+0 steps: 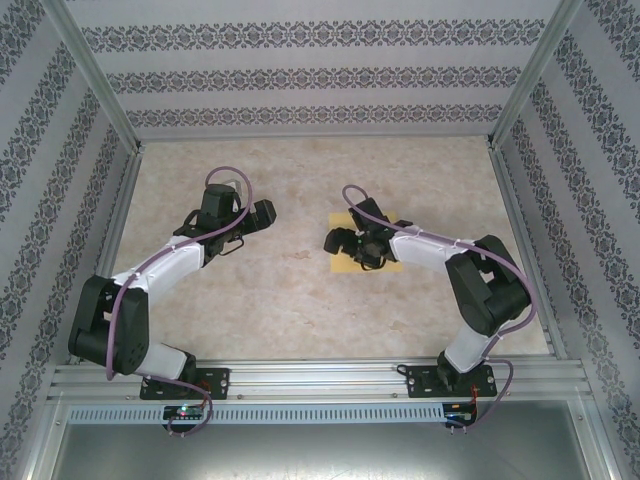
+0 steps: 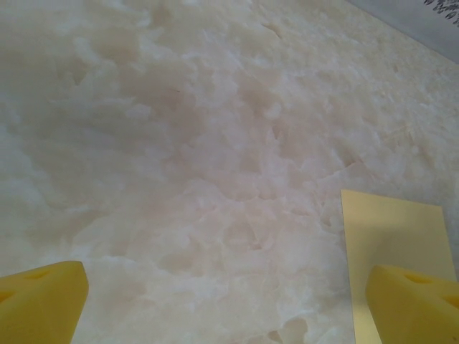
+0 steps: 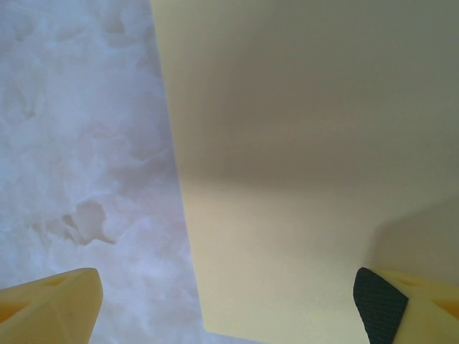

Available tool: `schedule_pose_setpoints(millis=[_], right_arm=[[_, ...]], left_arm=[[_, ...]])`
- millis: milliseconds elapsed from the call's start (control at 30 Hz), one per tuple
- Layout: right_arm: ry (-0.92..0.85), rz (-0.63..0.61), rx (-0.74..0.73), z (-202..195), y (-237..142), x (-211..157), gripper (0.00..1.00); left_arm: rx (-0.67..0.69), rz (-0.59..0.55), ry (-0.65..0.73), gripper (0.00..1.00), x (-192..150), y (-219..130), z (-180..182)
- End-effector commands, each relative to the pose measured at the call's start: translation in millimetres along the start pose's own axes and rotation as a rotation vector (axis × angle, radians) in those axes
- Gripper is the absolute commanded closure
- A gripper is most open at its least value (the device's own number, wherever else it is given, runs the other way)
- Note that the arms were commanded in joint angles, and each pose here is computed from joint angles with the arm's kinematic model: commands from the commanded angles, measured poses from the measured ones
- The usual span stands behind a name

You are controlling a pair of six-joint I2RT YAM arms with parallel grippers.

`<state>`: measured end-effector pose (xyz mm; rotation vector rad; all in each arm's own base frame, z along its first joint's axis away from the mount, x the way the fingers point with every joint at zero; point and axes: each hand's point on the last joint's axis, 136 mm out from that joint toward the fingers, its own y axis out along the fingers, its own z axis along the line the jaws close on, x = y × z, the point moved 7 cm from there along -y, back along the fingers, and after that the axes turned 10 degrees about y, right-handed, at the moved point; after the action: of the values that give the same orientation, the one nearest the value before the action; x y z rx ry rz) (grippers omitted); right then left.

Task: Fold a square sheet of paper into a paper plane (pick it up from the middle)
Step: Move the square sheet of paper to the center of the table.

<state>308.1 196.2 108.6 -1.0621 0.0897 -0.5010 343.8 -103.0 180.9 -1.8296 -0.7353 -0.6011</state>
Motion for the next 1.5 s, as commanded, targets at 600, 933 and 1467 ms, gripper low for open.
schedule_pose_setpoints(millis=[600,933,1467], right_arm=[[-0.067,0.077,-0.125,-36.2,12.6,25.5,0.13],[-0.207,0.179,-0.11,-2.9,41.5,-1.3,0.13],[-0.32,0.07,-0.05,53.8,-7.7,2.4,0.14]], left_arm=[[-0.073,-0.016,0.01,0.0,-7.2,-19.3,-10.8],[-0.09,-0.007,0.009,0.0,-9.2,-19.4,-14.0],[-0.105,0.025,0.015,0.0,-15.4,-9.1,-21.0]])
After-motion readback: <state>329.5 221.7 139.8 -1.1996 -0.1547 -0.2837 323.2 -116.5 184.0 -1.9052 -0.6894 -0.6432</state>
